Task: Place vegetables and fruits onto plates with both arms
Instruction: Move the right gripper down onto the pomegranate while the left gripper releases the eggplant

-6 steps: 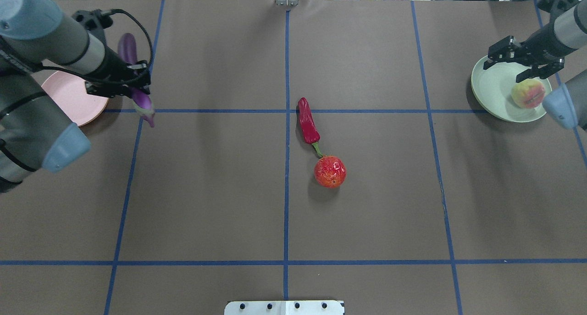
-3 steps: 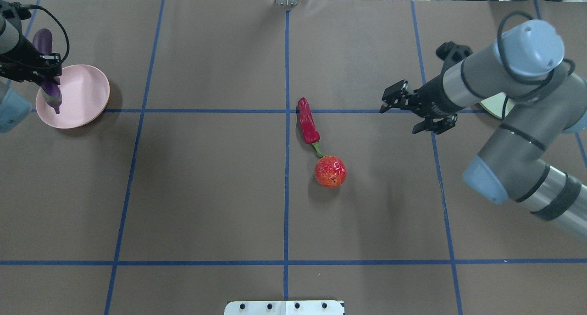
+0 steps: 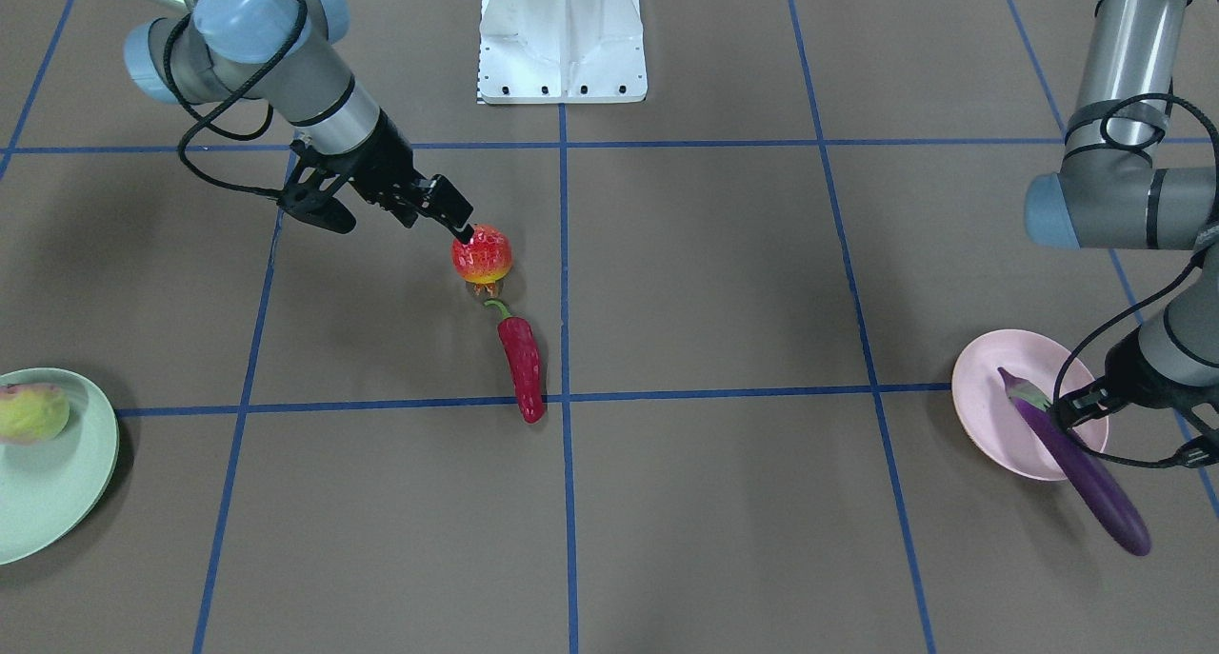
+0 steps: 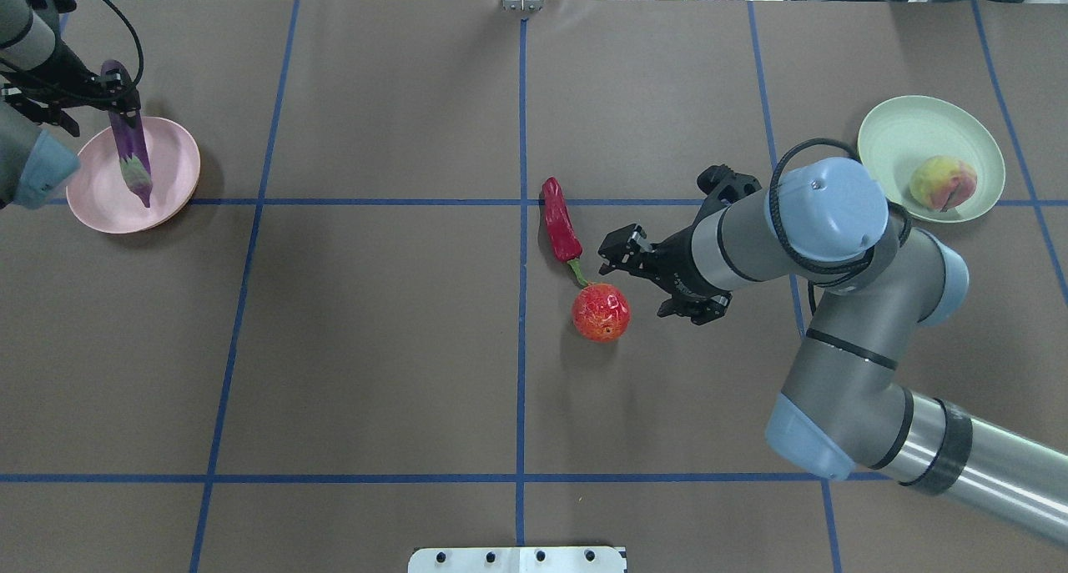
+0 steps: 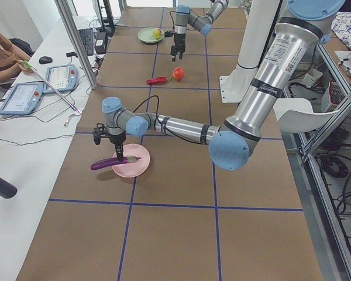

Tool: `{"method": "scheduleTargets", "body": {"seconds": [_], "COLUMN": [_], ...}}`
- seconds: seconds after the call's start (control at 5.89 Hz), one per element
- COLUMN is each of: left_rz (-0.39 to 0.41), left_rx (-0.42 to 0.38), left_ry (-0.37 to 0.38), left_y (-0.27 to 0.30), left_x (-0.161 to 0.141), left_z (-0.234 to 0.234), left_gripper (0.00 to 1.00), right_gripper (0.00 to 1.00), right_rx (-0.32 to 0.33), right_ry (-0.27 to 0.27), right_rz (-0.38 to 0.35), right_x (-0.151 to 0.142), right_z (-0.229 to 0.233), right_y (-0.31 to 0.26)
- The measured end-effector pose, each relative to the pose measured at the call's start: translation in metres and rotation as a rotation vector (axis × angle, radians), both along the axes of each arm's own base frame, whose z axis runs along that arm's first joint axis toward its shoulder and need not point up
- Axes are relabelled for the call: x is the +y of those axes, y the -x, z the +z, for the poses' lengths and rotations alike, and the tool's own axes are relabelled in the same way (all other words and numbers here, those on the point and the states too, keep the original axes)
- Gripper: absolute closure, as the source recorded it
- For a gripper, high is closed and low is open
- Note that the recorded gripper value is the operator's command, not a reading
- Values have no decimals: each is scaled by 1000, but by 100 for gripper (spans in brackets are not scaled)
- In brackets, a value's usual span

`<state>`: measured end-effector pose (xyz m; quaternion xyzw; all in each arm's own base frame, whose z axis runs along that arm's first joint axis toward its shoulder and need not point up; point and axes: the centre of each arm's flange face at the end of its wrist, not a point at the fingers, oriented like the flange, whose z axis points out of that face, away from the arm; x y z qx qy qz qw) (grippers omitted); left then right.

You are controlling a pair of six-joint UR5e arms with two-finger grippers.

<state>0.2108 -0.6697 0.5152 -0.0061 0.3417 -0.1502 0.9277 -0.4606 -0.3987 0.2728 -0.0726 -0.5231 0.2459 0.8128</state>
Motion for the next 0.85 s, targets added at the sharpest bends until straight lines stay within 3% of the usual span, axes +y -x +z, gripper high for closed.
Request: {"method": "scheduleTargets", "body": {"seconds": [0.51,0.85], "left_rz": [-32,-37], "left_rx": [126,182], "left_ry": [33,74], "left_y": [-23,-102], "left_x": [12,47], "left_z": [-57,-118], "left_gripper": [0,0], "right_gripper": [0,0], "right_rx": [62,85], "right_ry": [-14,-13], "right_rz": [20,35], "right_x": [18,11], "right_z": [-5,0], "right_y": [47,59]}}
